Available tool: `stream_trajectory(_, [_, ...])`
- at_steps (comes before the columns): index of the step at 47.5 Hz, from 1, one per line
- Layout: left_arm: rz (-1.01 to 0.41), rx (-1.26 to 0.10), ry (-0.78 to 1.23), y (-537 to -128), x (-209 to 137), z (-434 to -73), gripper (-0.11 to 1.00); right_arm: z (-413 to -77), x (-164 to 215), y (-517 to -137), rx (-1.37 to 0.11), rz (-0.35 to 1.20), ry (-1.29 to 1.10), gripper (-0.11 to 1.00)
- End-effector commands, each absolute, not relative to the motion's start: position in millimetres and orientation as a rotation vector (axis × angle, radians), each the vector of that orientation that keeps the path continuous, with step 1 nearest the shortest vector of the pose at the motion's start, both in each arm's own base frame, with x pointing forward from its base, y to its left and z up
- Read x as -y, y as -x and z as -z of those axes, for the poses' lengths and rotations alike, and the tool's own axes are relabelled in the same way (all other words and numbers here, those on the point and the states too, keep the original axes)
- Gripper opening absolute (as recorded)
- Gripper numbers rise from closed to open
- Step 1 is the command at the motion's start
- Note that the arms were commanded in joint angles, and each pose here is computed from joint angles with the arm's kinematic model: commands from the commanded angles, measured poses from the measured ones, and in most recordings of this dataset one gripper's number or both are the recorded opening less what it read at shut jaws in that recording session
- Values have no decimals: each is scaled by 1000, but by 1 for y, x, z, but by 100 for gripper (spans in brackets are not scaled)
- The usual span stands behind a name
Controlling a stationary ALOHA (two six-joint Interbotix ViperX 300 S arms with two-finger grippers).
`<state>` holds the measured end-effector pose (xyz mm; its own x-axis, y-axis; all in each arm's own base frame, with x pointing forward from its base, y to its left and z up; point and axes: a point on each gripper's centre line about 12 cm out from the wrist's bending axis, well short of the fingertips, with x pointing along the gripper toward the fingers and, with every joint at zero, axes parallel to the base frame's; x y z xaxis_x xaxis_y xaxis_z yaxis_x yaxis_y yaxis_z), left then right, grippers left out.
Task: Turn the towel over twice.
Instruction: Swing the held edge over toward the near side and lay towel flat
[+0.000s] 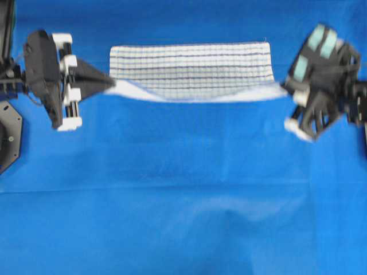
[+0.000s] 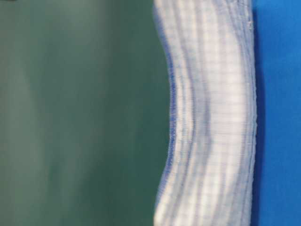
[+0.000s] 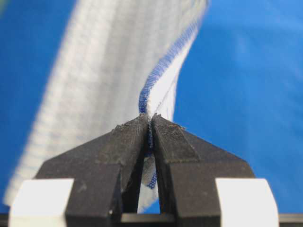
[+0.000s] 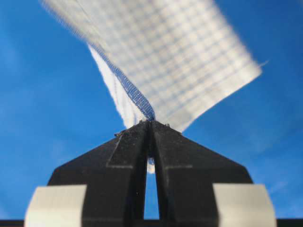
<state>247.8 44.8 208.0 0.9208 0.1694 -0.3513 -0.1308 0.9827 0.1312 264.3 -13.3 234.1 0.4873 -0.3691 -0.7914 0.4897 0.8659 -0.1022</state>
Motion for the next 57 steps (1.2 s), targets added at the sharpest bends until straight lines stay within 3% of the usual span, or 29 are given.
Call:
stream_trajectory(1, [-86, -392, -113, -250, -28, -199, 3, -226, -3, -264, -931, 493, -174, 5])
stream_trajectory(22, [147, -566, -92, -261, 37, -151, 3, -162, -64, -272, -989, 413, -356, 5])
stream_trajectory(57, [181, -679, -104, -260, 46, -133, 3, -139, -80, -295, -1020, 374, -368, 5])
